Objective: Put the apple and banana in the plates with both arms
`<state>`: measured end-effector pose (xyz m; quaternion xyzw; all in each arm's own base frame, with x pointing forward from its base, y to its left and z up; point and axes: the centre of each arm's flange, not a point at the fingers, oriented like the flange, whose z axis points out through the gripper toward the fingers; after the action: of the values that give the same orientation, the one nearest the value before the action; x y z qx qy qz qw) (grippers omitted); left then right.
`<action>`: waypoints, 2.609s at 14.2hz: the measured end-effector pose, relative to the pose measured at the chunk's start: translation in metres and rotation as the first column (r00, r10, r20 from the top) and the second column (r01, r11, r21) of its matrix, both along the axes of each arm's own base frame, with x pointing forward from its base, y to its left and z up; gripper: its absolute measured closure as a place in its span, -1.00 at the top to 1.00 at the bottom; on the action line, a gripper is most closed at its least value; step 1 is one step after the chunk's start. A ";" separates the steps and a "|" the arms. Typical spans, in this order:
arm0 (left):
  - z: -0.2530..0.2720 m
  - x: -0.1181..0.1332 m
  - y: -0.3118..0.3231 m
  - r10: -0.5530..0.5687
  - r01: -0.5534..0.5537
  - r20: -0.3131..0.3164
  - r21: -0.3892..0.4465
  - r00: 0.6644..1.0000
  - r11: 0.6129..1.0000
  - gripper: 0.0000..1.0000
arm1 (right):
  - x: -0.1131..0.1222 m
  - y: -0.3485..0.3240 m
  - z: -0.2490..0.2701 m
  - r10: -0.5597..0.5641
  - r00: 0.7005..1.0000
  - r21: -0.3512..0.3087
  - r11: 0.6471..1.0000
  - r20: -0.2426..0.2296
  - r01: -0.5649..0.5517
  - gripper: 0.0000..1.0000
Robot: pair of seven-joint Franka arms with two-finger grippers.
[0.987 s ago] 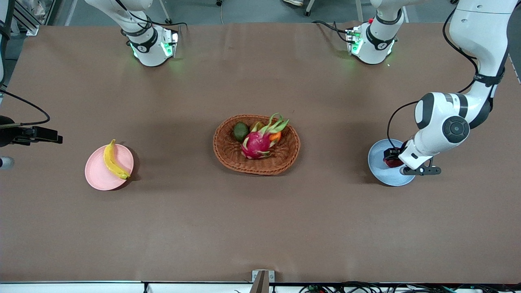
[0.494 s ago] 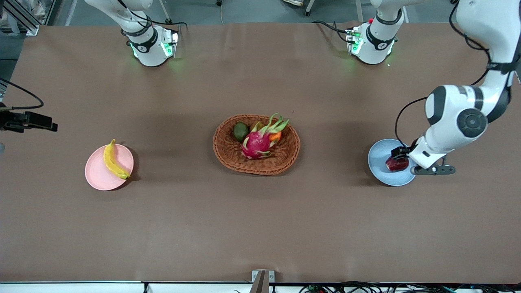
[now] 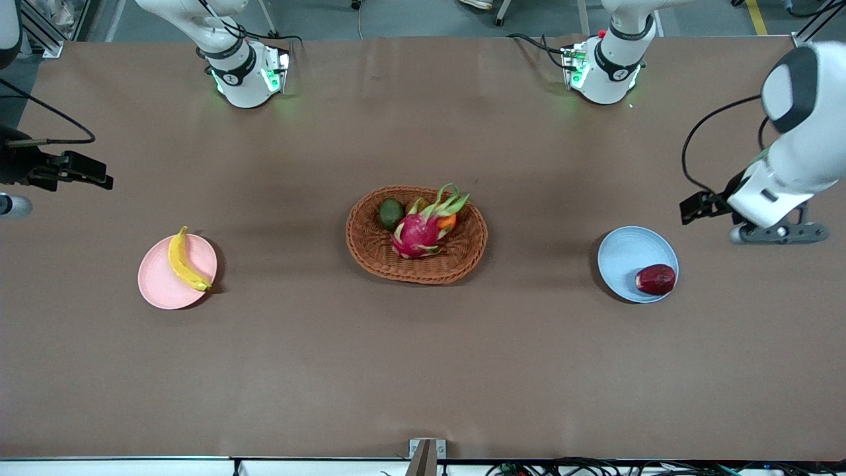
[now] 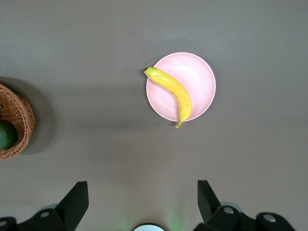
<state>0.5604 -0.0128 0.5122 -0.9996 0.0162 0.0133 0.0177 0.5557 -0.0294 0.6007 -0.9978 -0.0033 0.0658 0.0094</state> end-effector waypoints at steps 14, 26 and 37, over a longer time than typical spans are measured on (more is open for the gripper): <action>0.112 0.004 0.003 -0.029 0.031 0.089 -0.020 0.996 0.999 1.00 | -0.059 -0.008 0.049 -0.013 0.999 -0.006 1.000 0.031 0.013 1.00; 0.112 0.005 0.003 -0.029 0.031 0.090 -0.022 0.996 0.999 1.00 | -0.057 -0.011 0.077 -0.015 0.995 -0.023 1.000 0.098 0.017 1.00; 0.112 0.006 0.006 -0.023 0.025 0.089 -0.021 0.996 0.999 1.00 | -0.052 -0.010 0.064 -0.014 0.999 -0.010 1.000 0.052 0.014 1.00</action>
<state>0.5665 -0.0065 0.6238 -0.9991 0.0274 -0.0318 0.0074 0.5033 -0.0394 0.6649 -0.9992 0.0038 0.0397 0.0048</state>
